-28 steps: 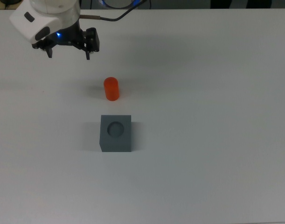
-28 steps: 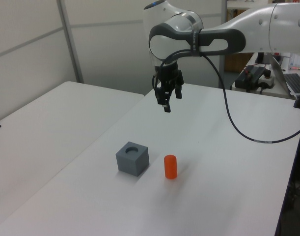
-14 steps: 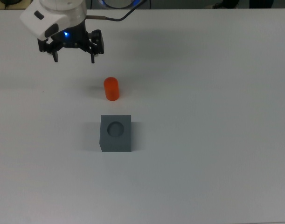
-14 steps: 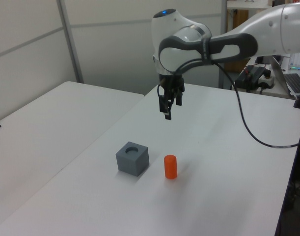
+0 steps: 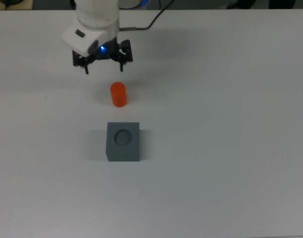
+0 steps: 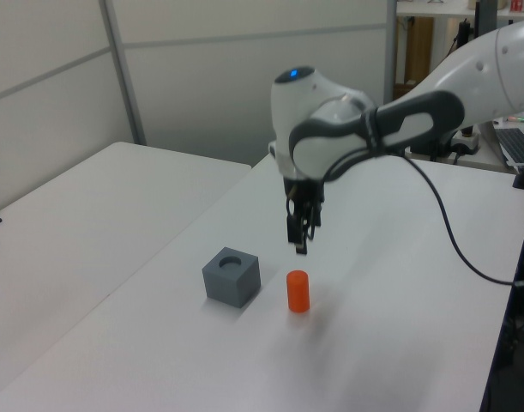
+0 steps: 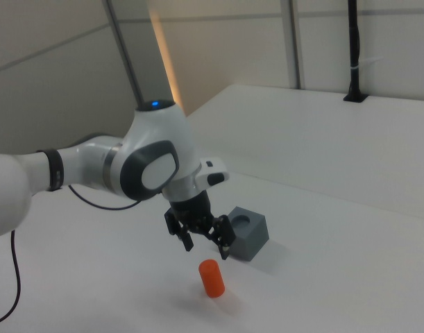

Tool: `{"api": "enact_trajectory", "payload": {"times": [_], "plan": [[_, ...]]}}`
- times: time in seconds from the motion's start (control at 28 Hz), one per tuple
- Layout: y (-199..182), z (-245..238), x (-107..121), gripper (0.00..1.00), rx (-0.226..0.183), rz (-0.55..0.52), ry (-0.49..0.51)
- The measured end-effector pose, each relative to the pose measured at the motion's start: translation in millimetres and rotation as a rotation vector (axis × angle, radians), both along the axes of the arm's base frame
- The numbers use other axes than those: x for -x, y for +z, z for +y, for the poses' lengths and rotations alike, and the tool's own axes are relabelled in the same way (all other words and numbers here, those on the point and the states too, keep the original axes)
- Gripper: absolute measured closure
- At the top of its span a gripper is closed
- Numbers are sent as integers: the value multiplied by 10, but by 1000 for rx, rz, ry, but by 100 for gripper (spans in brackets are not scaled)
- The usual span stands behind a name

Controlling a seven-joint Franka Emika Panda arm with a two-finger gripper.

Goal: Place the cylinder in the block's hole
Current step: 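Move the open gripper down over the orange cylinder, then close the gripper on the orange cylinder and lift it, then carry the held cylinder over the hole in the grey block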

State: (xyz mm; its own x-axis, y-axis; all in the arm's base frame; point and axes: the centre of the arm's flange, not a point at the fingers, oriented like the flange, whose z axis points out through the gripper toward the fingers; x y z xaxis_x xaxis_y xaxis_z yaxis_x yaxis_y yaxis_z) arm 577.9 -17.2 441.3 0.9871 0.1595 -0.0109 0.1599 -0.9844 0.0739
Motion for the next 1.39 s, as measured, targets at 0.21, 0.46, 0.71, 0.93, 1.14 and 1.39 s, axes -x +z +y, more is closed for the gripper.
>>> {"api": "enact_trajectory", "payload": {"times": [0.21, 0.46, 0.71, 0.93, 1.14, 1.39], "plan": [[-370, 186, -78, 0, -4, 3, 36], [-657, 230, -124, 0, 6, 38, 54], [-791, 344, -132, 8, 36, 61, 97], [-808, 369, -134, 36, 36, 63, 102], [-741, 365, -174, 49, 36, 47, 96], [-417, 288, -346, 49, 23, -25, 54]]}}
